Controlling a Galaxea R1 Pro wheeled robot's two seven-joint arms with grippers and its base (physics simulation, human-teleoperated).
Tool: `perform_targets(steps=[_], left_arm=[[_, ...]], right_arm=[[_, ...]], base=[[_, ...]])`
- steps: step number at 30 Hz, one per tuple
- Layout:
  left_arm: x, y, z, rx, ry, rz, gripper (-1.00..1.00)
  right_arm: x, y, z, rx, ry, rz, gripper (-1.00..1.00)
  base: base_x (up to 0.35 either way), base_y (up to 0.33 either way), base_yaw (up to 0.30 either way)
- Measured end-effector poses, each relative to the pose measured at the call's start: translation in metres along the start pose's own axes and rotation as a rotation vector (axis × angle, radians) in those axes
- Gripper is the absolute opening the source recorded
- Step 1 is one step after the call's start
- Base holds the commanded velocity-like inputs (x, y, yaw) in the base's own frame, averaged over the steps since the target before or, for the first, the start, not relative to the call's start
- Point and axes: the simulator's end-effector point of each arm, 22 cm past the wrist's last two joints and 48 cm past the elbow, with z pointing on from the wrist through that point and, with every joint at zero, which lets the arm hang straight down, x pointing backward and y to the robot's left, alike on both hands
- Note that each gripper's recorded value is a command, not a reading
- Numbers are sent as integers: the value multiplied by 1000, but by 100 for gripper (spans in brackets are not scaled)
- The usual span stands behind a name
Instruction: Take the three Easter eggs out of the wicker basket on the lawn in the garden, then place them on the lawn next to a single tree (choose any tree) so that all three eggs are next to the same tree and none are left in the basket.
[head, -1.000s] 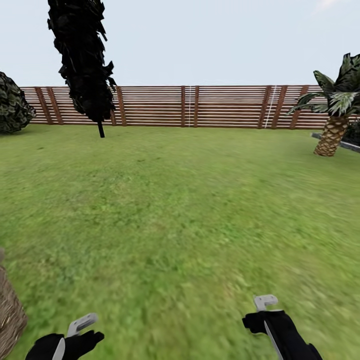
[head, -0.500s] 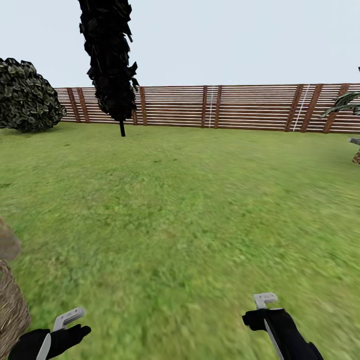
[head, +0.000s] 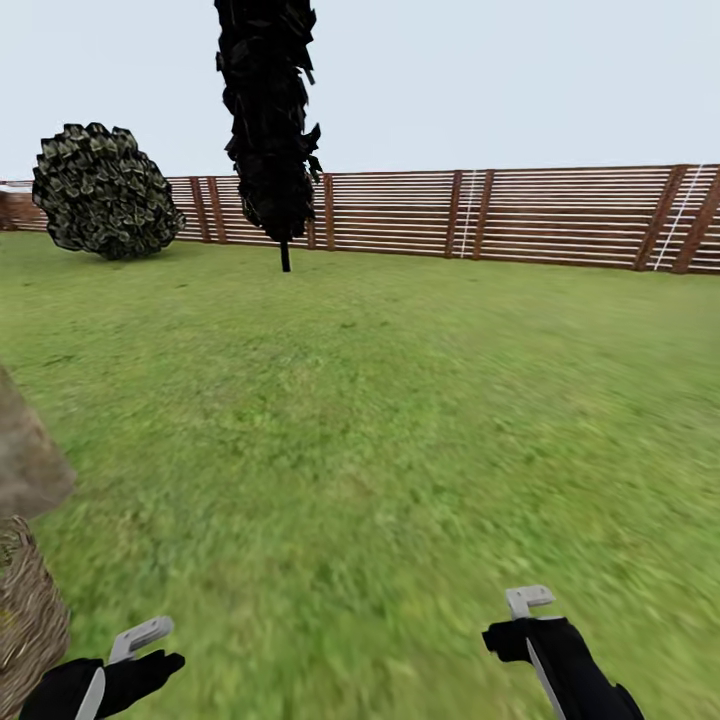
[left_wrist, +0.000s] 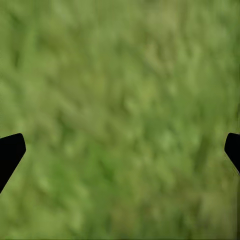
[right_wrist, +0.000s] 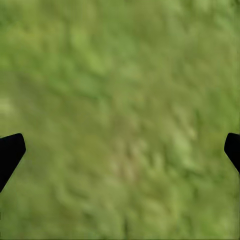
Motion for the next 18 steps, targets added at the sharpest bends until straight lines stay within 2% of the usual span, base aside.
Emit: perform_targets(steps=[5,18], left_arm=[[2,-1,1,0,5,1,100],[3,-2,2,0,7,0,100]], right_arm=[[0,1,0,0,1,-2,100],[1,1,1,-2,2,-2,100]], base=[[86,-32,257],[3,-1,257]])
